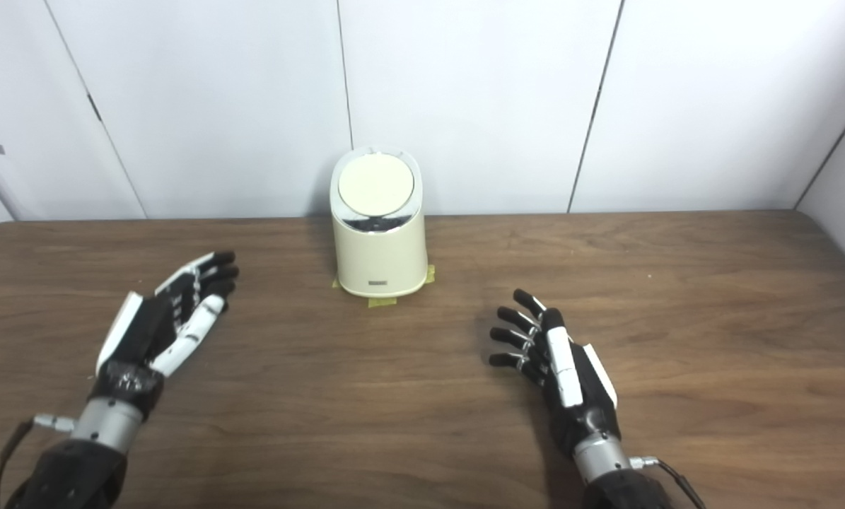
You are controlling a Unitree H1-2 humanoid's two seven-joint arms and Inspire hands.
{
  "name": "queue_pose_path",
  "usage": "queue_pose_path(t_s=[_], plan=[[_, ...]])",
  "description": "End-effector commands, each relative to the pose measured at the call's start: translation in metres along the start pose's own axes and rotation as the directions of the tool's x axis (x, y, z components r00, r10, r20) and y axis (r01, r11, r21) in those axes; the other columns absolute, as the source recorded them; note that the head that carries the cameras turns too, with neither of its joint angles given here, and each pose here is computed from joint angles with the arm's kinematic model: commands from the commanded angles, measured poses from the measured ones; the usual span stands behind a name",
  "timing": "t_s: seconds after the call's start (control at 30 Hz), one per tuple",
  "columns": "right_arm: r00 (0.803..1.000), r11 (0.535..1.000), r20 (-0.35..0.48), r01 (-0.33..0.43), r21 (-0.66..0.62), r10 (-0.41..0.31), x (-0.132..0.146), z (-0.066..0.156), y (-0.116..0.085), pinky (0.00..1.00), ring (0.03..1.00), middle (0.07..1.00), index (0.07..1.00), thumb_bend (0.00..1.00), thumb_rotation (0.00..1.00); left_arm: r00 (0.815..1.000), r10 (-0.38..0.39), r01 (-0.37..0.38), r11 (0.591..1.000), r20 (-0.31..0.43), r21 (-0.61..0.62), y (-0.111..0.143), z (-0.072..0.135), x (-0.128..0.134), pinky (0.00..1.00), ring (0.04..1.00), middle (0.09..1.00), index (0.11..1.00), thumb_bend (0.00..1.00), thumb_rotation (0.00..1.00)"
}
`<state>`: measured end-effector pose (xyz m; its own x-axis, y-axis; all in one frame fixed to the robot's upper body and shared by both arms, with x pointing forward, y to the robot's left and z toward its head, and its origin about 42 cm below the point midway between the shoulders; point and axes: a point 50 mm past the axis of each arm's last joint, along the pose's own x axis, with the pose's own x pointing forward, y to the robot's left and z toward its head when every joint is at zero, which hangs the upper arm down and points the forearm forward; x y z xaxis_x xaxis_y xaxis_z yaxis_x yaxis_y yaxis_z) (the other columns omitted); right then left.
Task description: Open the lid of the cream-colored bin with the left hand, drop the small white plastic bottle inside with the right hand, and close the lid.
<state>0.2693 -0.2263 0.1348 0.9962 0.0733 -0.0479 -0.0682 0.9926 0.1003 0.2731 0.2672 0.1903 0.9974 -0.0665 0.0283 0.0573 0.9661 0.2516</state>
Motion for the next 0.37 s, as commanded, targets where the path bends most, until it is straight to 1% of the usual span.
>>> queue_pose_path(t_s=[0.0,0.1,0.2,0.27,0.33], plan=[[0.994,1.000,0.113,-0.014,-0.010,0.015,0.005,0.023,0.005,0.60,0.764,0.825,0.879,0.62,0.96,0.998,0.046,-0.043,0.994,0.030,-0.099,0.001,0.001,-0.001,0.81,0.822,0.837,0.882,0.37,0.70],[0.990,1.000,0.138,0.000,-0.021,0.003,0.003,0.025,0.005,0.60,0.761,0.817,0.880,0.62,0.97,0.997,0.079,-0.075,0.978,0.018,-0.193,0.000,-0.009,-0.008,0.84,0.838,0.850,0.886,0.39,0.72],[0.982,0.999,0.187,0.032,-0.023,-0.027,0.000,0.027,0.006,0.60,0.758,0.802,0.864,0.59,0.97,0.996,0.089,-0.083,0.971,0.017,-0.223,-0.003,-0.015,-0.013,0.83,0.844,0.855,0.888,0.37,0.79],[0.974,0.998,0.222,0.052,-0.035,-0.043,-0.001,0.027,0.006,0.61,0.768,0.797,0.855,0.57,0.97,0.996,0.093,-0.087,0.967,0.015,-0.240,-0.007,-0.019,-0.016,0.84,0.852,0.860,0.887,0.38,0.79],[0.966,0.996,0.252,0.076,-0.052,-0.060,-0.003,0.027,0.006,0.62,0.773,0.800,0.854,0.57,0.98,0.995,0.100,-0.092,0.960,0.015,-0.266,-0.013,-0.024,-0.020,0.85,0.853,0.861,0.884,0.37,0.76]])
